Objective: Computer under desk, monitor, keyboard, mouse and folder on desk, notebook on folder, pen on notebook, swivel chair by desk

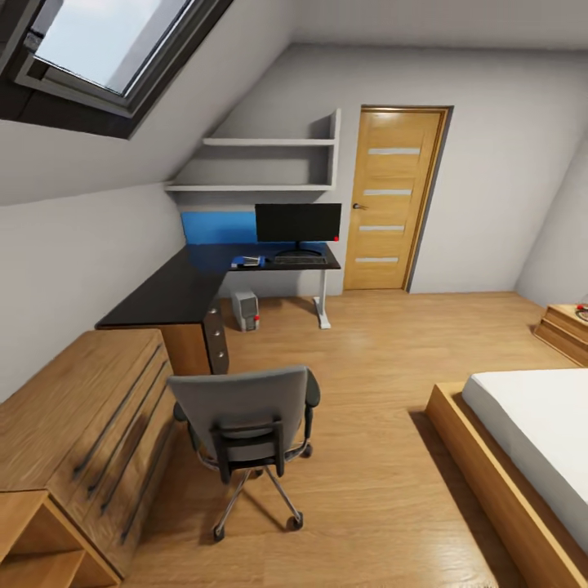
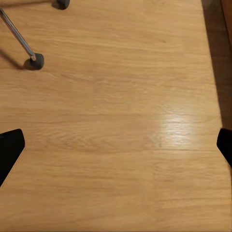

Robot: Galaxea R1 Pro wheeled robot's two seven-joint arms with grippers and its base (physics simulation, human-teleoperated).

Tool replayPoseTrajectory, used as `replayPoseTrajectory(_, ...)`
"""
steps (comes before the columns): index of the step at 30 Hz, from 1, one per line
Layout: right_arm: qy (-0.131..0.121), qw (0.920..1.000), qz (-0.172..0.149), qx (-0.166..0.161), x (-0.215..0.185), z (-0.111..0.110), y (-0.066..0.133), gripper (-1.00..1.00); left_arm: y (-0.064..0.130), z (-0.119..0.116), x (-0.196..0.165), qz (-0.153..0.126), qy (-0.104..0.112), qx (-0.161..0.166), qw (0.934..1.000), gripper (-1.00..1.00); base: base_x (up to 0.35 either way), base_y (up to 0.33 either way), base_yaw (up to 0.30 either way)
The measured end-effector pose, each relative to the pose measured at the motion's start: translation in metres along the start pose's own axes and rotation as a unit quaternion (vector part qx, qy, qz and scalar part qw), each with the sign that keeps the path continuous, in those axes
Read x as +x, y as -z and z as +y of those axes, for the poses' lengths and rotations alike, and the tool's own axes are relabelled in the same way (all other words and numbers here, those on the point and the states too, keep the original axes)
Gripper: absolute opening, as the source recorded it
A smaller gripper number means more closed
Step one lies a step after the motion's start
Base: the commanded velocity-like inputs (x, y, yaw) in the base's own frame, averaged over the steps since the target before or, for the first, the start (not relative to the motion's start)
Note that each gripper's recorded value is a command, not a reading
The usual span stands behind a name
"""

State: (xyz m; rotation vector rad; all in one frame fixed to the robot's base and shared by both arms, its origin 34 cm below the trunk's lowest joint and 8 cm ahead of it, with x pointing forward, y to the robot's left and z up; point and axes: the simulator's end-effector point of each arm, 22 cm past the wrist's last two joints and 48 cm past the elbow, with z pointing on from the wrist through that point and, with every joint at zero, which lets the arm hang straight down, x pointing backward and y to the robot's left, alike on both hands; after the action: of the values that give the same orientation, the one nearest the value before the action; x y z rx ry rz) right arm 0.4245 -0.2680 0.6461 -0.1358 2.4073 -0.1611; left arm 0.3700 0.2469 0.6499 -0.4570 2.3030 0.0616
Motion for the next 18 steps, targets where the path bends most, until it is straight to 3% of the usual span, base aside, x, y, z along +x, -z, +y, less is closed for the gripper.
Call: replayPoseTrajectory(18,0.000,1.0000,0.000,0.000,0.0001,0.0002,0.0000,1.00,0.0000,0.0000,0.0000,0.000,0.000,0.000,1.0000,1.00,0.000,0.105,-0.001)
